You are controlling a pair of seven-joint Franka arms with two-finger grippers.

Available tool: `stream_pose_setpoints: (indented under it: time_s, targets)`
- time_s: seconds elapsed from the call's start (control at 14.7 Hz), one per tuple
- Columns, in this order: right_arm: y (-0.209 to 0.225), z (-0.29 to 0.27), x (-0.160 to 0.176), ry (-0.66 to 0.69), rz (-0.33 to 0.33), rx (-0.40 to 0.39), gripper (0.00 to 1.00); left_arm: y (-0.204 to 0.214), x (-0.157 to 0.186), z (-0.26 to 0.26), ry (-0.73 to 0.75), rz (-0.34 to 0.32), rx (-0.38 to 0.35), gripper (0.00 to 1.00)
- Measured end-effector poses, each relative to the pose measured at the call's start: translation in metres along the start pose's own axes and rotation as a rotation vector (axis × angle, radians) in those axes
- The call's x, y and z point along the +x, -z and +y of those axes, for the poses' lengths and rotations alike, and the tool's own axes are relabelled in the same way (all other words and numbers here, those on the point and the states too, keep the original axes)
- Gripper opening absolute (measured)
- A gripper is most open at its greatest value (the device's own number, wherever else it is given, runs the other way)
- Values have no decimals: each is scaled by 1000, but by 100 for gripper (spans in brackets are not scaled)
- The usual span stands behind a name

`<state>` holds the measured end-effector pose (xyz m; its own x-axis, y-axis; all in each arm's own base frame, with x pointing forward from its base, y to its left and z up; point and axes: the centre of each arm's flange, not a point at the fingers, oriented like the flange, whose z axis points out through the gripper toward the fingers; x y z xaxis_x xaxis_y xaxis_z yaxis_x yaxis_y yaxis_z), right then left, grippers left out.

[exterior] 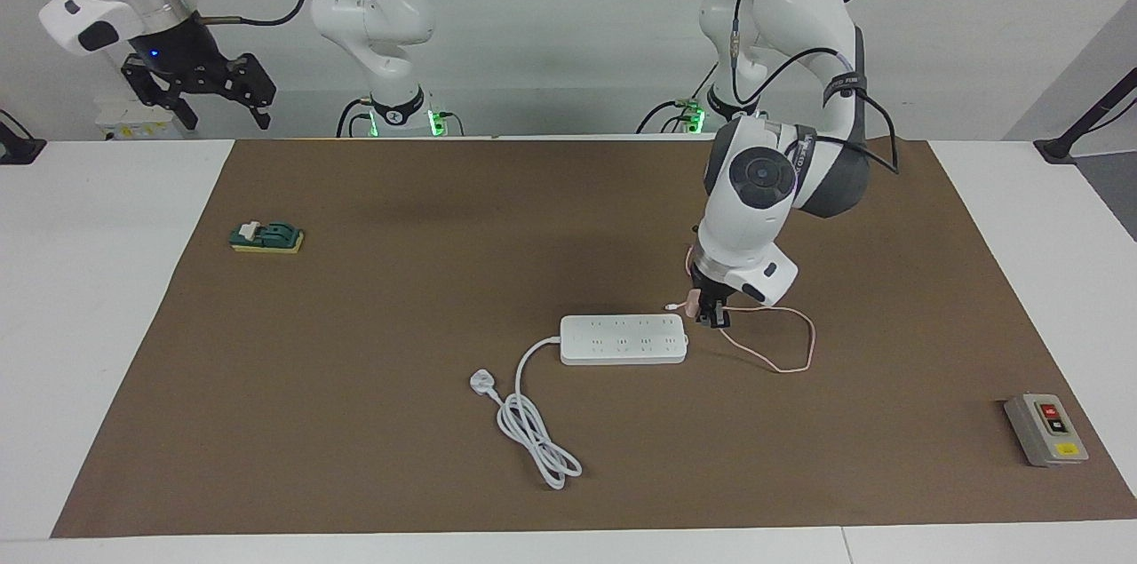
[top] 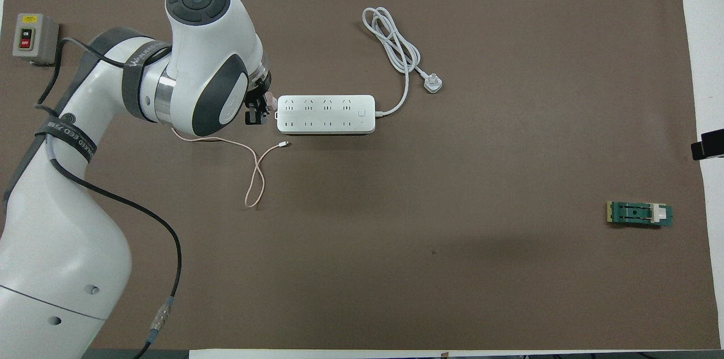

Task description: Plug charger into power strip

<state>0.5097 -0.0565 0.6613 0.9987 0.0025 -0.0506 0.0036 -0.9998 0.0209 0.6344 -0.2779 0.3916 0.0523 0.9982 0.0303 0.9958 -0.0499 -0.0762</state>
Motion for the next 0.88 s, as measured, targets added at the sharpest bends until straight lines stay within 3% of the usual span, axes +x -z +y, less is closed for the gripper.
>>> stream_pose_setpoints:
  time_s: [0.88]
  targets:
    - [0, 0, 0, 0, 0, 0, 100, -30, -19, 9, -21, -26, -45, 33]
